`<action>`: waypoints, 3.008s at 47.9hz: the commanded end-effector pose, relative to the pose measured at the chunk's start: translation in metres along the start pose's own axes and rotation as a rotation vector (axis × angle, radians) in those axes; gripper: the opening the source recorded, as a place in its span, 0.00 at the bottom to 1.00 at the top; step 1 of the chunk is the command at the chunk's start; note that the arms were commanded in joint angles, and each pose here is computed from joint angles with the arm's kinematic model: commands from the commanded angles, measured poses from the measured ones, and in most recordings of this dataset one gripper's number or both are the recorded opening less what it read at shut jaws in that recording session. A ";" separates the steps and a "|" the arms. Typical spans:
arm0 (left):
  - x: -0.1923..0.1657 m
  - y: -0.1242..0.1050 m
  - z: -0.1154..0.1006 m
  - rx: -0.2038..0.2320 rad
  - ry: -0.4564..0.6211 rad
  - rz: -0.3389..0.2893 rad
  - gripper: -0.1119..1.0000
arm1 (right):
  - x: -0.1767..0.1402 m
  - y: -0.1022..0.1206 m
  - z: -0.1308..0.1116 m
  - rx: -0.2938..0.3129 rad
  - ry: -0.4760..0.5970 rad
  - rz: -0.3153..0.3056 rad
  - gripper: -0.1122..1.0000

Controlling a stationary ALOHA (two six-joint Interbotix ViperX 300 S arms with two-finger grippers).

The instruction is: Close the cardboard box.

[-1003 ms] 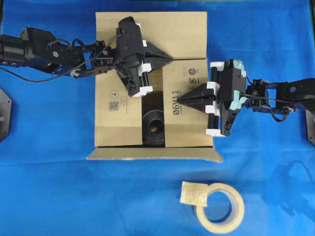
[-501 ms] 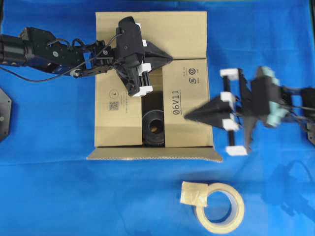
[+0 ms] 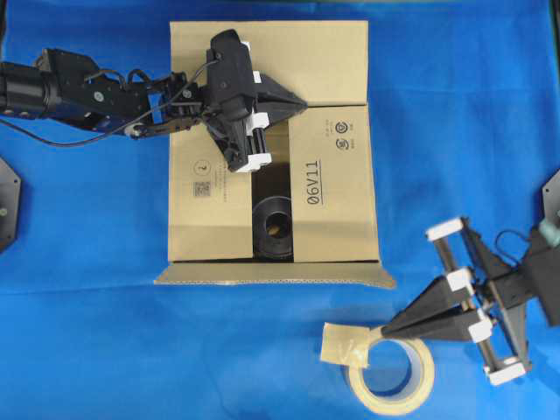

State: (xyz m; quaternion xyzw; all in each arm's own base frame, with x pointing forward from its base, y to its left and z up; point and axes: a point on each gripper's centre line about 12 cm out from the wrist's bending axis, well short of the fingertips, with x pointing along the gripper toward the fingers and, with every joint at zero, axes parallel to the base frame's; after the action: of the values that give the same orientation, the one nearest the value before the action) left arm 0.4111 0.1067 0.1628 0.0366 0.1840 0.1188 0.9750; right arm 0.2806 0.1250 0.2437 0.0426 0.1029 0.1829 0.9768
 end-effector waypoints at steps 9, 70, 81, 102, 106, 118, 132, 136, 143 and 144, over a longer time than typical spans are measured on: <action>-0.002 0.006 0.008 -0.008 -0.021 0.014 0.10 | 0.011 -0.001 -0.020 -0.002 0.052 -0.006 0.10; -0.002 0.006 0.011 -0.016 -0.029 0.015 0.10 | -0.006 -0.123 -0.059 0.192 0.204 -0.417 0.10; -0.011 0.007 0.030 -0.022 -0.068 0.015 0.10 | -0.005 -0.123 -0.058 0.193 0.199 -0.416 0.10; -0.059 0.025 0.112 0.043 -0.125 0.038 0.10 | -0.005 -0.123 -0.056 0.191 0.196 -0.416 0.10; -0.065 0.040 0.123 0.047 -0.123 0.070 0.10 | -0.005 -0.123 -0.056 0.190 0.197 -0.416 0.10; -0.062 0.112 0.118 -0.017 0.046 0.199 0.10 | -0.005 -0.124 -0.056 0.184 0.192 -0.417 0.10; -0.046 0.138 0.088 -0.070 0.310 0.193 0.10 | -0.005 -0.124 -0.056 0.177 0.188 -0.416 0.10; -0.044 0.138 0.084 -0.078 0.342 0.186 0.10 | -0.005 -0.124 -0.056 0.173 0.189 -0.416 0.10; -0.044 0.131 0.082 -0.078 0.366 0.168 0.10 | -0.005 -0.125 -0.056 0.173 0.189 -0.418 0.10; -0.043 0.130 0.082 -0.076 0.368 0.165 0.10 | -0.005 -0.125 -0.056 0.173 0.189 -0.418 0.10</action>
State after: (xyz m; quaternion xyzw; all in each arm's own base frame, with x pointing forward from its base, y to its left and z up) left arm 0.3694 0.2225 0.2539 -0.0134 0.3668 0.2114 0.9059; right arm 0.3033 0.0108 0.1685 0.0864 0.2283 -0.0288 0.9693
